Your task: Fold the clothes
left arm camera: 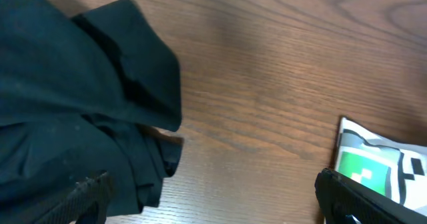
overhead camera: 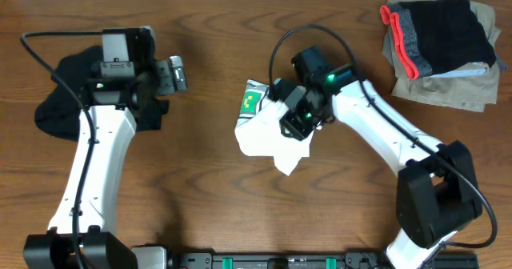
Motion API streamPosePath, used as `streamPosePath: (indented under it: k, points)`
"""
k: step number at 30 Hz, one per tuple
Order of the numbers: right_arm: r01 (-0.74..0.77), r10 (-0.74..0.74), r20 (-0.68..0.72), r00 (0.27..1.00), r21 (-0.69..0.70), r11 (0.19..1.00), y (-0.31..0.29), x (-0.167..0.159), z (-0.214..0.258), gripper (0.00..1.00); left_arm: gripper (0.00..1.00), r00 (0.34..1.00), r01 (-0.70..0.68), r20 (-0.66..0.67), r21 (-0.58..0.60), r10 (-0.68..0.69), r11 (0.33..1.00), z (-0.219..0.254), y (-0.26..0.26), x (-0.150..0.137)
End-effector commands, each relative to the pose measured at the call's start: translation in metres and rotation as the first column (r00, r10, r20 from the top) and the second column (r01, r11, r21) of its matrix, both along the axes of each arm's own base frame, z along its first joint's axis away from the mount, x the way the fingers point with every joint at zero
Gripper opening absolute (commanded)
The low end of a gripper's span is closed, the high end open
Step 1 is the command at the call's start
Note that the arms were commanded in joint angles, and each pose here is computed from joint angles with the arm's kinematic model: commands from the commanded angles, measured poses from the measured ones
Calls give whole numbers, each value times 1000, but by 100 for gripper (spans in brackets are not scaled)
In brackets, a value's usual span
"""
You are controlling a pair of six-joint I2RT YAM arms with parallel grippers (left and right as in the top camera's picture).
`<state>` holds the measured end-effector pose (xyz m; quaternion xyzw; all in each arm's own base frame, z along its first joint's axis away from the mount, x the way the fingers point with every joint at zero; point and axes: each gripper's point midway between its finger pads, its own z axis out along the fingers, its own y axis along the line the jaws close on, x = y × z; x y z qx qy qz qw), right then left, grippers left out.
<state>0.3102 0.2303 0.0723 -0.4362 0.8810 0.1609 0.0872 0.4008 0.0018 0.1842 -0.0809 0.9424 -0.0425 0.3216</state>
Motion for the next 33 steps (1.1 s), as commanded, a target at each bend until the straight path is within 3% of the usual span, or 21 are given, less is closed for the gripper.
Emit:
streamPosePath:
  k: [1, 12, 14, 17, 27, 33]
  points:
    - [-109, 109, 43, 993, 1, 994, 8, -9, -5, 44, 98, 1000, -8, 1, 17, 8, 1000, 1, 7, 2]
    - [-101, 103, 149, 983, -27, 995, 4, 2, -38, 37, 98, 1000, -8, -5, 17, 8, 1000, 0, 7, 1]
    - [-88, 93, 170, 981, -39, 995, 2, 7, -40, 31, 98, 1000, -8, -5, 17, 8, 1000, 0, 7, 1]
    - [-52, 58, 191, 980, -35, 998, 3, 14, -37, 1, 98, 1000, -9, -5, 17, 9, 1000, 0, 7, 1]
    - [-13, 12, 273, 962, 2, 1000, 14, 41, 36, 1, 98, 1000, -9, -5, 17, 9, 1000, 0, 7, 1]
    - [-27, 33, 234, 972, -28, 999, 9, 33, 52, 1, 98, 1000, -8, -5, 17, 8, 1000, 0, 7, 1]
